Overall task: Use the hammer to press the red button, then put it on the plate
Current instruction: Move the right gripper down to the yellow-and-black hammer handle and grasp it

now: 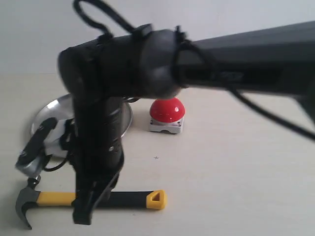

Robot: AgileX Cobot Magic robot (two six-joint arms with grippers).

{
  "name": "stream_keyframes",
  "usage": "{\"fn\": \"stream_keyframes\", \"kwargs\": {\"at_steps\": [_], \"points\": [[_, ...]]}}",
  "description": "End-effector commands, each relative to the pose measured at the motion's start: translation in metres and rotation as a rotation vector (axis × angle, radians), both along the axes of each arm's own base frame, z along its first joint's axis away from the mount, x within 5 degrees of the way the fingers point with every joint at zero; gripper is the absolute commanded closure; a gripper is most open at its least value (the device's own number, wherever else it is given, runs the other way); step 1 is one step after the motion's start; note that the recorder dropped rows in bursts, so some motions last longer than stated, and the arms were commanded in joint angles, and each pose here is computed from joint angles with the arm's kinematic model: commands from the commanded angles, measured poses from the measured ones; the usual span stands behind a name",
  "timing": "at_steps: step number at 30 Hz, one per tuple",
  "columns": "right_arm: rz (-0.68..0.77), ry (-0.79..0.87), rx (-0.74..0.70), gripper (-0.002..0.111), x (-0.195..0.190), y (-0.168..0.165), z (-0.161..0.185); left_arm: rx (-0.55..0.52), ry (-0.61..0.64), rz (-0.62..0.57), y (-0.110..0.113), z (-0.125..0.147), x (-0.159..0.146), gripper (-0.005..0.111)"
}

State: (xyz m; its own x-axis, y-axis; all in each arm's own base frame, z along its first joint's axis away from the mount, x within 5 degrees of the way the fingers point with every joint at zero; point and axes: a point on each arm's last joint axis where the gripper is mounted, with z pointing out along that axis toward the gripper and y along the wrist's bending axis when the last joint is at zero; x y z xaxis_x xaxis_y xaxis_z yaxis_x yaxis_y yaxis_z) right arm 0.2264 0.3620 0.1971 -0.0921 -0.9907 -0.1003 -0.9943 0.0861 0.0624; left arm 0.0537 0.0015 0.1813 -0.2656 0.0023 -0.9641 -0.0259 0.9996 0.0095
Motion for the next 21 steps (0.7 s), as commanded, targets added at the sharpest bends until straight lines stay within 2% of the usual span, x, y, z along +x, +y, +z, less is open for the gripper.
{"fn": "stream_keyframes", "kwargs": {"at_steps": [1, 3, 6, 8, 12, 13, 15, 21], "points": [[0.086, -0.061, 0.013, 0.108, 0.005, 0.039, -0.009, 0.001, -0.011, 0.002, 0.0, 0.001, 0.0, 0.107], [0.111, -0.077, 0.034, 0.107, 0.01, 0.052, -0.014, 0.001, -0.011, 0.002, 0.0, 0.001, 0.0, 0.107], [0.127, -0.097, 0.07, 0.097, 0.017, 0.066, -0.017, 0.001, -0.011, 0.002, 0.0, 0.001, 0.0, 0.107], [0.126, -0.106, 0.088, 0.083, 0.021, 0.072, -0.018, 0.001, -0.011, 0.002, 0.0, 0.001, 0.0, 0.107], [0.131, -0.094, 0.109, 0.045, 0.02, 0.079, -0.022, 0.001, -0.011, 0.002, 0.0, 0.001, 0.0, 0.107], [0.145, -0.093, 0.106, 0.039, 0.019, 0.08, -0.024, 0.001, -0.011, 0.002, 0.0, 0.001, 0.0, 0.107], [0.166, -0.092, 0.095, 0.035, 0.018, 0.081, -0.029, 0.001, -0.011, 0.002, 0.0, 0.001, 0.0, 0.107], [0.186, -0.107, 0.05, 0.037, 0.016, 0.083, -0.045, 0.001, -0.011, 0.002, 0.0, 0.001, 0.0, 0.107]]}}
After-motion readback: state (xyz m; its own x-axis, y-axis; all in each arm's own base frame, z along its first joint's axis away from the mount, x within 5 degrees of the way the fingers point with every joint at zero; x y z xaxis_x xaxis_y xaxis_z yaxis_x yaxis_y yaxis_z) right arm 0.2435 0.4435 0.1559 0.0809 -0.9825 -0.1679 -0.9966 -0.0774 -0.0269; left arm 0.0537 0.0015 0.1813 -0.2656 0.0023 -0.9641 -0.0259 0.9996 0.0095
